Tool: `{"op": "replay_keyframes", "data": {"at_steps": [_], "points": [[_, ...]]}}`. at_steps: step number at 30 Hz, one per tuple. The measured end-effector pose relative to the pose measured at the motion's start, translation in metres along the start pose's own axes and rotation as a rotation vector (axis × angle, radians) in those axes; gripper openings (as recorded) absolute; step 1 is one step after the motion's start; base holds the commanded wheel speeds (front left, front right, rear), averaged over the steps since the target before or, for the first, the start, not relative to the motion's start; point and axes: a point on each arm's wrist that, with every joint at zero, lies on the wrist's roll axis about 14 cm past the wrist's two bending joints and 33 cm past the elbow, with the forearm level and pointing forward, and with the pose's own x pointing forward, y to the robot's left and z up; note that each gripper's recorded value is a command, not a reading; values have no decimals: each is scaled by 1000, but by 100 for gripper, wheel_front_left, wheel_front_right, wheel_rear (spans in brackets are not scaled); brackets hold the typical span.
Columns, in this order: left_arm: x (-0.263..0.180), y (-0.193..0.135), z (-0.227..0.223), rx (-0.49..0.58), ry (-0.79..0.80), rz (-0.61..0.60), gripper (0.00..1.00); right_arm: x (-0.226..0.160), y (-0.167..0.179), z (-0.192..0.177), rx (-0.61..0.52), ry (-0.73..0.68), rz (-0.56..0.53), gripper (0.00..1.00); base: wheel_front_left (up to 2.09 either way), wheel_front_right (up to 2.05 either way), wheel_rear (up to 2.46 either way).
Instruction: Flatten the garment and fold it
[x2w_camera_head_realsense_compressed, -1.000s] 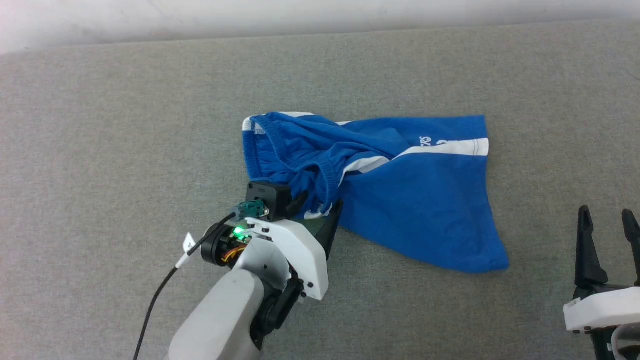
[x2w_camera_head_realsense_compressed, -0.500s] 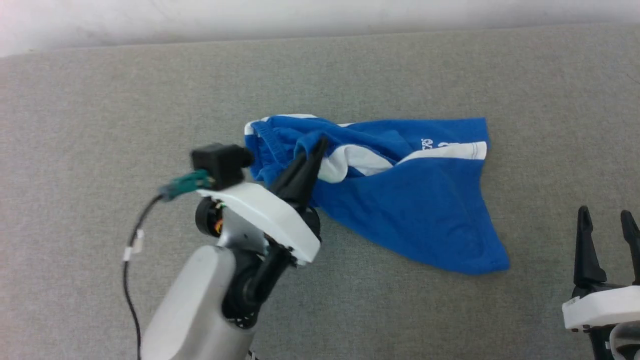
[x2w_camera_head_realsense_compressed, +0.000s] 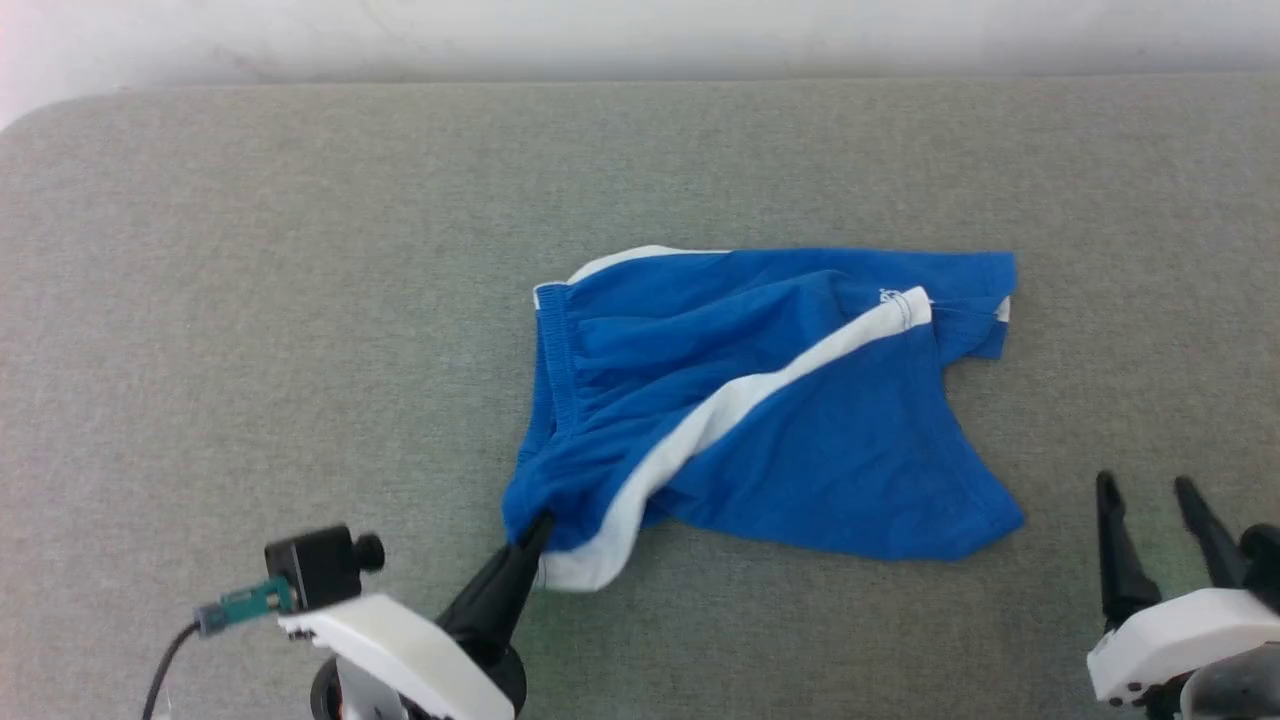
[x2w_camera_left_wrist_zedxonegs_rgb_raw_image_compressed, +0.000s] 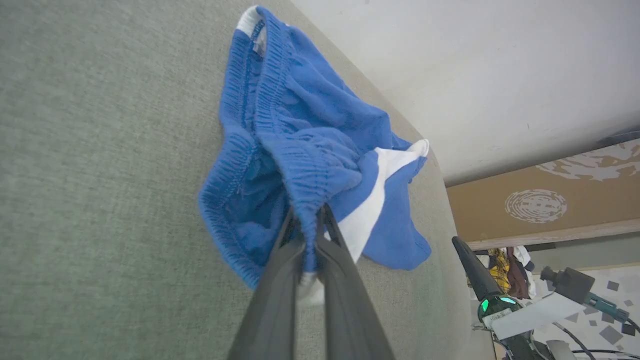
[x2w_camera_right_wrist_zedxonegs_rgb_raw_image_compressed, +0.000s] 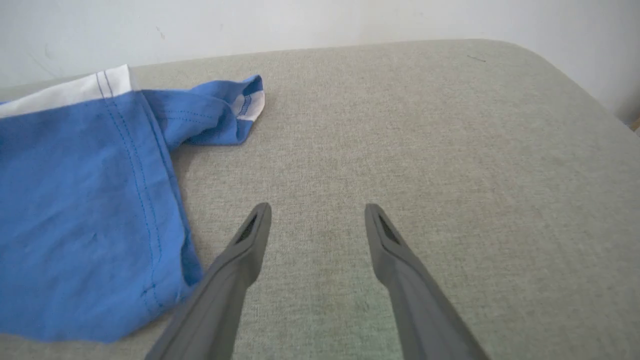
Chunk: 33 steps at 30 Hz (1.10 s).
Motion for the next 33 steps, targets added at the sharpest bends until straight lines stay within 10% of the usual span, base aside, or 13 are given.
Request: {"op": "replay_keyframes", "data": {"at_steps": [3,4,5,6,14,20,33], "points": [[-7,10,-6,-33,-2,33,0,0,8,-13,-4,66,24,100,0,0,0],[-7,11,-6,-52,-12,36,23,1,12,-13,-7,71,37,100,0,0,0],[-8,12,-5,-71,-27,41,89,2,16,-11,-8,69,49,100,0,0,0],[-8,14,-1,-87,-56,50,100,3,21,-9,-15,65,62,100,0,0,0],[-19,27,41,-97,-282,98,100,17,83,41,-101,-40,225,100,0,0,0],[-46,73,69,125,-458,295,100,26,124,64,-138,-65,335,100,0,0,0],[-57,97,43,207,-458,403,100,68,126,38,-262,104,357,100,0,0,0]]}}
